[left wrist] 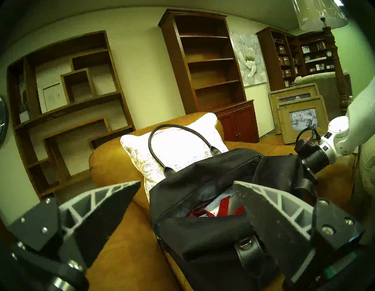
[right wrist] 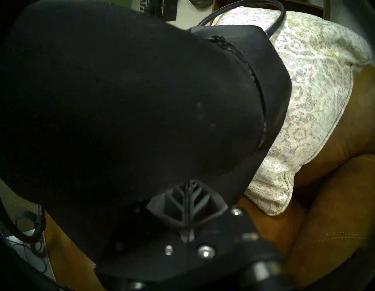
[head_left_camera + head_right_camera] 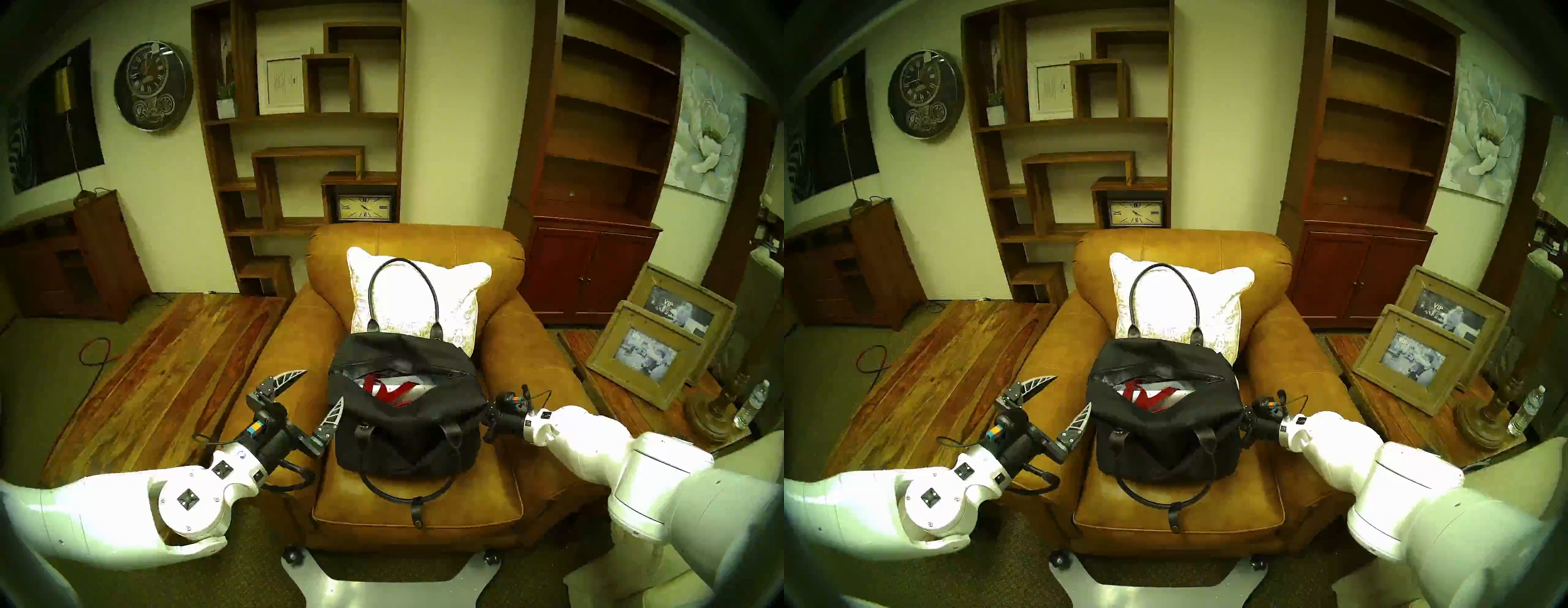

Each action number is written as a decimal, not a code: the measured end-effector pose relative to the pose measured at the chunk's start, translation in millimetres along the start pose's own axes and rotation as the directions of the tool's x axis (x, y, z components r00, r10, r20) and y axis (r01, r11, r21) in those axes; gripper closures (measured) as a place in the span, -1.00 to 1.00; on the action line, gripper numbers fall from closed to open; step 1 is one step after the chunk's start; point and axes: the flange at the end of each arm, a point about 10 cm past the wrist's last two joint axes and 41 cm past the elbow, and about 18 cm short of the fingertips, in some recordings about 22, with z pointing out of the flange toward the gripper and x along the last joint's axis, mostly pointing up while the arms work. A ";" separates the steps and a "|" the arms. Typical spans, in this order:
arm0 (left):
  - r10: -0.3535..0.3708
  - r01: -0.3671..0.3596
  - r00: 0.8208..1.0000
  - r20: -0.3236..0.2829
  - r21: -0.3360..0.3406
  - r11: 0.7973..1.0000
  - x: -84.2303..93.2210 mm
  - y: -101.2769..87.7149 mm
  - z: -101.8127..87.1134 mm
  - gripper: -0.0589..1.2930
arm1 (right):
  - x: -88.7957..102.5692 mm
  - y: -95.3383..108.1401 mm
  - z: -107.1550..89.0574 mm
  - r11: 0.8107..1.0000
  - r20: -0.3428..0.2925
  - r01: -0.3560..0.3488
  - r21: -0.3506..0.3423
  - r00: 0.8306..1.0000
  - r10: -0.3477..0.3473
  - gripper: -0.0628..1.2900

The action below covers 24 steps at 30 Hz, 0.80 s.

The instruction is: Close a bag with a zipper

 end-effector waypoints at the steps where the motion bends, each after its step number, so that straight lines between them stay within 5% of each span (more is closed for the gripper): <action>1: 0.000 0.000 1.000 0.000 0.000 1.000 0.0 0.0 0.0 -0.97 | -0.8 -2.9 -1.1 1.000 -0.019 -0.001 0.007 1.000 0.001 0.79; 6: 0.000 0.000 1.000 0.000 0.000 1.000 0.0 -0.1 0.0 -0.97 | -3.9 -11.1 -9.6 1.000 -0.094 -0.005 0.028 0.996 0.008 0.50; 9: 0.000 0.000 1.000 0.000 0.000 1.000 0.0 -0.1 0.0 -0.97 | -6.5 -24.5 -12.9 0.998 -0.149 -0.001 0.070 0.989 0.012 -0.37; 11: 0.000 0.000 1.000 -0.001 0.000 1.000 0.0 -0.1 -0.1 -0.97 | -7.9 -33.1 -14.1 0.995 -0.180 -0.002 0.096 0.983 0.019 -0.74; 24: -0.001 0.001 1.000 -0.002 0.000 1.000 0.1 -0.2 -0.2 -0.97 | -5.0 -48.8 -24.0 0.998 -0.334 -0.049 0.049 0.941 0.063 -0.83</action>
